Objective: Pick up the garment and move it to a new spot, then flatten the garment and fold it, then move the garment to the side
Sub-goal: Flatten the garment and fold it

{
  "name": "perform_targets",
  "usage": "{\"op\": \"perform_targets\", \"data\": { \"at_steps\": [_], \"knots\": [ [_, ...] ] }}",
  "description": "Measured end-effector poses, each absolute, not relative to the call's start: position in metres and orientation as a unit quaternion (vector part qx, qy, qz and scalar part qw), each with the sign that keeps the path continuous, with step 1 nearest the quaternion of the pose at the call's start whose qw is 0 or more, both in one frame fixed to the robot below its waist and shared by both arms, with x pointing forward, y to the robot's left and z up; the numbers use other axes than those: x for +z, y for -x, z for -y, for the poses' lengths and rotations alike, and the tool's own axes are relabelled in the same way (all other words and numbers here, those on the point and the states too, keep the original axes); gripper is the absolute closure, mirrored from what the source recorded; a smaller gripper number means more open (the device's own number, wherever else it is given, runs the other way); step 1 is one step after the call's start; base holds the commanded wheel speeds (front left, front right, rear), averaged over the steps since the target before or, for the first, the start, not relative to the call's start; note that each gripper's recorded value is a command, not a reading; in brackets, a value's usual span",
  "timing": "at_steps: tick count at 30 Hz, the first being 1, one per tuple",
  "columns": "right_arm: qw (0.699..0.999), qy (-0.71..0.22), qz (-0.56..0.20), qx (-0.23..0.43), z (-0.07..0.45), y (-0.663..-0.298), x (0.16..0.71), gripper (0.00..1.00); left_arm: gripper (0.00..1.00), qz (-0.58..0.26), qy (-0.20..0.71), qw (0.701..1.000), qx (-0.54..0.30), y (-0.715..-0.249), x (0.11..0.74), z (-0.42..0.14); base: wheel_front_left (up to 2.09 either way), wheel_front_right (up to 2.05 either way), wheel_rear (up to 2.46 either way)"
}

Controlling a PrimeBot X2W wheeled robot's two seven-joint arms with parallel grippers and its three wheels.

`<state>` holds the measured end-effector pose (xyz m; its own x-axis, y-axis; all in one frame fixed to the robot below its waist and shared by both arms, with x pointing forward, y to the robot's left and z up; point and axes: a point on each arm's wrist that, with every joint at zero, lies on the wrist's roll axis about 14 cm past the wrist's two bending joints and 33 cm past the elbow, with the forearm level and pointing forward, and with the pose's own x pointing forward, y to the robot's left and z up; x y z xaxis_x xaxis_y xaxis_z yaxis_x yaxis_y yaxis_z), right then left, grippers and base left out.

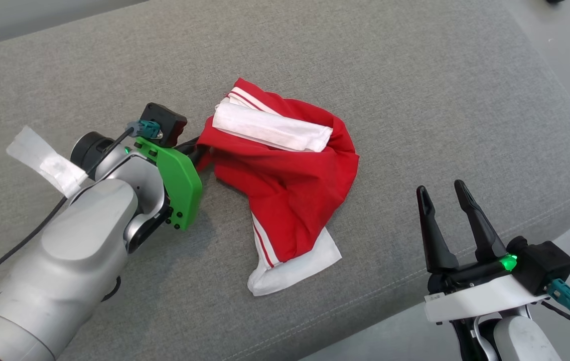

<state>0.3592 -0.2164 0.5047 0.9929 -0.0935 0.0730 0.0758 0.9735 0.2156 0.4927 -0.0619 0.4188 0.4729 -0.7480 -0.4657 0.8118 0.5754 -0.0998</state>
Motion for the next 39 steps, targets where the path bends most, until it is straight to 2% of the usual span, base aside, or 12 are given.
{"op": "perform_targets", "data": {
  "at_steps": [8, 19, 29, 35, 39],
  "knots": [
    [0.992, -0.118, 0.033, -0.03, 0.208, -0.363, 0.498, 0.0, 1.0, -0.235, -0.11, 0.863, -0.433, -0.494, 0.428, 0.029, 0.0, 0.0, 0.0],
    [0.992, -0.126, 0.028, 0.002, 0.189, -0.378, 0.492, 0.0, 1.0, -0.248, -0.152, 0.903, -0.316, -0.476, 0.436, -0.077, 0.0, 0.0, 0.0],
    [0.991, -0.131, 0.015, 0.032, 0.169, -0.392, 0.484, 0.0, 1.0, -0.33, -0.085, 0.925, -0.168, -0.42, 0.41, -0.163, 0.0, 0.0, 0.0],
    [0.991, -0.13, 0.009, 0.036, 0.167, -0.397, 0.481, 0.0, 1.0, -0.353, -0.026, 0.932, -0.075, -0.402, 0.392, -0.2, 0.0, 0.0, 0.0],
    [0.991, -0.129, 0.008, 0.037, 0.167, -0.399, 0.48, 0.0, 1.0, -0.334, 0.001, 0.942, -0.042, -0.403, 0.39, -0.209, 0.0, 0.0, 0.0]
  ]
}}
